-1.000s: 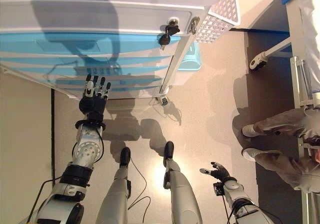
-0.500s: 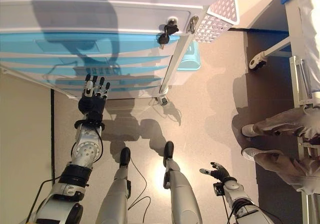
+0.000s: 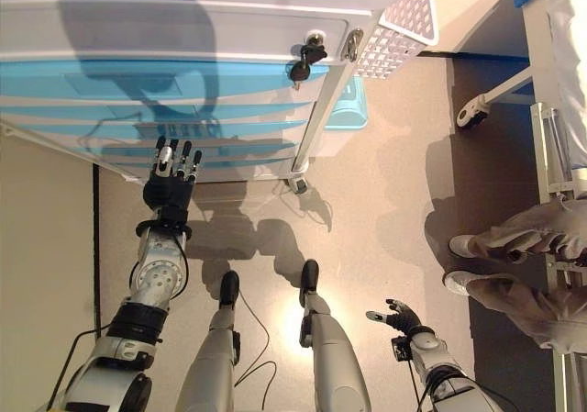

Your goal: Open the drawer and pick up the medicine

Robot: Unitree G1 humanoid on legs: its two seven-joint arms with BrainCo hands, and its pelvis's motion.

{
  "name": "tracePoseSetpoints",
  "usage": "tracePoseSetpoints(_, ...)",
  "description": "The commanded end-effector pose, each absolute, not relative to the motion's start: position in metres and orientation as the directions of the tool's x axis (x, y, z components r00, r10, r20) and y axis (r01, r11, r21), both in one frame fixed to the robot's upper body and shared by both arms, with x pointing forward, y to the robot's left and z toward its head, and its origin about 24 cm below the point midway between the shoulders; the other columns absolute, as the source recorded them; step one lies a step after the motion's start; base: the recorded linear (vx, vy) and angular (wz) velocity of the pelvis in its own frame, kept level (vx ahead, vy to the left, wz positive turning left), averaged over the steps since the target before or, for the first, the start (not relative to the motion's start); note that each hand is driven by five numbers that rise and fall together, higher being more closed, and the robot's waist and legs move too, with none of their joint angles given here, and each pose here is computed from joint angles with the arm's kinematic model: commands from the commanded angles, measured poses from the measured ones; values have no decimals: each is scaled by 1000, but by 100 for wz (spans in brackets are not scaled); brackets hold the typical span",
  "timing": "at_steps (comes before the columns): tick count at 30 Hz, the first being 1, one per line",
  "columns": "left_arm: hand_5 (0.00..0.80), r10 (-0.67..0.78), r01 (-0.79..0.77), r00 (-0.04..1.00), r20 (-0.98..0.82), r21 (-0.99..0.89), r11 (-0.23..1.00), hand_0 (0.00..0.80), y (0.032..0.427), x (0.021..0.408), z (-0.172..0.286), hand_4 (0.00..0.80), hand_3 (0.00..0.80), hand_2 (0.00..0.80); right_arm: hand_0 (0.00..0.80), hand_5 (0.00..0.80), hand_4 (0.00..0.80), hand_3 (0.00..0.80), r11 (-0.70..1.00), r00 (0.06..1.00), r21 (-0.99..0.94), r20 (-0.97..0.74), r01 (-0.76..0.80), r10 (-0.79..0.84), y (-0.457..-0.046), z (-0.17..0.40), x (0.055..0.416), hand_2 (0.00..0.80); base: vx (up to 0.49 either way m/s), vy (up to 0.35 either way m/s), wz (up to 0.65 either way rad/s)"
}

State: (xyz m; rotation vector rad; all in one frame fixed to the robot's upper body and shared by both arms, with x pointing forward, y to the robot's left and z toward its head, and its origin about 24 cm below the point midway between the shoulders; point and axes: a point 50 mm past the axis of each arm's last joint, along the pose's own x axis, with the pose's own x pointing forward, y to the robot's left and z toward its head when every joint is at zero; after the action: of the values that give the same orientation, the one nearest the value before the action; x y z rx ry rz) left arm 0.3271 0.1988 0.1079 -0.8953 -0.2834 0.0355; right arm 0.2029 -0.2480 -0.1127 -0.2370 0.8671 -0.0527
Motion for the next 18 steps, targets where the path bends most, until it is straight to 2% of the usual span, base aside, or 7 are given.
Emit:
tracePoseSetpoints(1, 800, 41, 497, 649, 760, -464, 734, 800, 192, 312, 243, 800, 800, 800, 0, 0, 0, 0, 955, 585, -286, -790, -83, -186, -268, -121, 174, 0, 0, 0, 0)
tracePoseSetpoints(18, 800, 39, 492, 657, 752, -468, 734, 800, 192, 312, 238, 800, 800, 800, 0, 0, 0, 0, 955, 575, -284, -796, -82, -188, -269, -123, 171, 0, 0, 0, 0)
